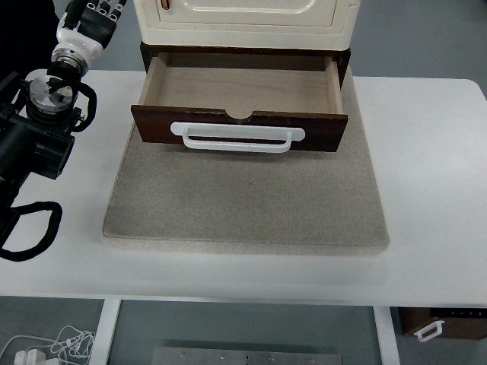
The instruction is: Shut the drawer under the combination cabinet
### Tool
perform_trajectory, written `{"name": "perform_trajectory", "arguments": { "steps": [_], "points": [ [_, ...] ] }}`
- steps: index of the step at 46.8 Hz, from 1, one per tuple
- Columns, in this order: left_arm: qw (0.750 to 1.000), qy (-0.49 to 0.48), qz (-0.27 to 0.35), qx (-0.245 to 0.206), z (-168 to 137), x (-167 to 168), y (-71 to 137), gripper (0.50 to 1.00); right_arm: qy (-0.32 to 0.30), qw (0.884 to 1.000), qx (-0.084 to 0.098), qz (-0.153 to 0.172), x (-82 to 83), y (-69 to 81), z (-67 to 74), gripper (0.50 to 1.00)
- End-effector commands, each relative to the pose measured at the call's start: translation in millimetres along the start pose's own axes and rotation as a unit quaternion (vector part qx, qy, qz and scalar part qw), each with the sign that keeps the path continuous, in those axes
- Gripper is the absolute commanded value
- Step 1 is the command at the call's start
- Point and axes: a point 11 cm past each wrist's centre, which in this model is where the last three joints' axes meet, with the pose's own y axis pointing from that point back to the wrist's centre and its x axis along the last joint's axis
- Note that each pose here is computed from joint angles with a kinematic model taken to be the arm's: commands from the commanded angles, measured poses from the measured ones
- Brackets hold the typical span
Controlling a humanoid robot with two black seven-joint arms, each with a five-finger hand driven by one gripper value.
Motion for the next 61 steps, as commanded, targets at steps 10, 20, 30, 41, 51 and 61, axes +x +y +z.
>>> {"name": "perform_trajectory", "arguments": {
  "steps": [10,20,30,41,51,61],
  "points": [
    [1.0,0.0,-0.001,0.001,0,-1,0,1.0,0.0,1.0,0.0,0.0,0.0,0.0,0.1,0.952],
    [1.0,0.0,-0.006,-0.002,5,-2,-1,1.0,0.0,1.0,0.0,0.0,0.0,0.0,-0.1,0.952],
    [1.0,-0.001,-0.015,-0.007,11,-5,-1,1.0,0.0,1.0,0.001,0.0,0.0,0.0,-0.1,0.952],
    [1.0,0.0,-0.016,-0.008,11,-5,-1,1.0,0.0,1.0,0.001,0.0,0.0,0.0,-0.1,0.952],
    [0.999,-0.013,-0.03,-0.032,42,-20,-6,1.0,0.0,1.0,0.0,0.0,0.0,0.0,0.1,0.952],
    [0.998,-0.02,-0.046,-0.045,60,-34,-8,1.0,0.0,1.0,0.0,0.0,0.0,0.0,0.1,0.952]
  ]
}}
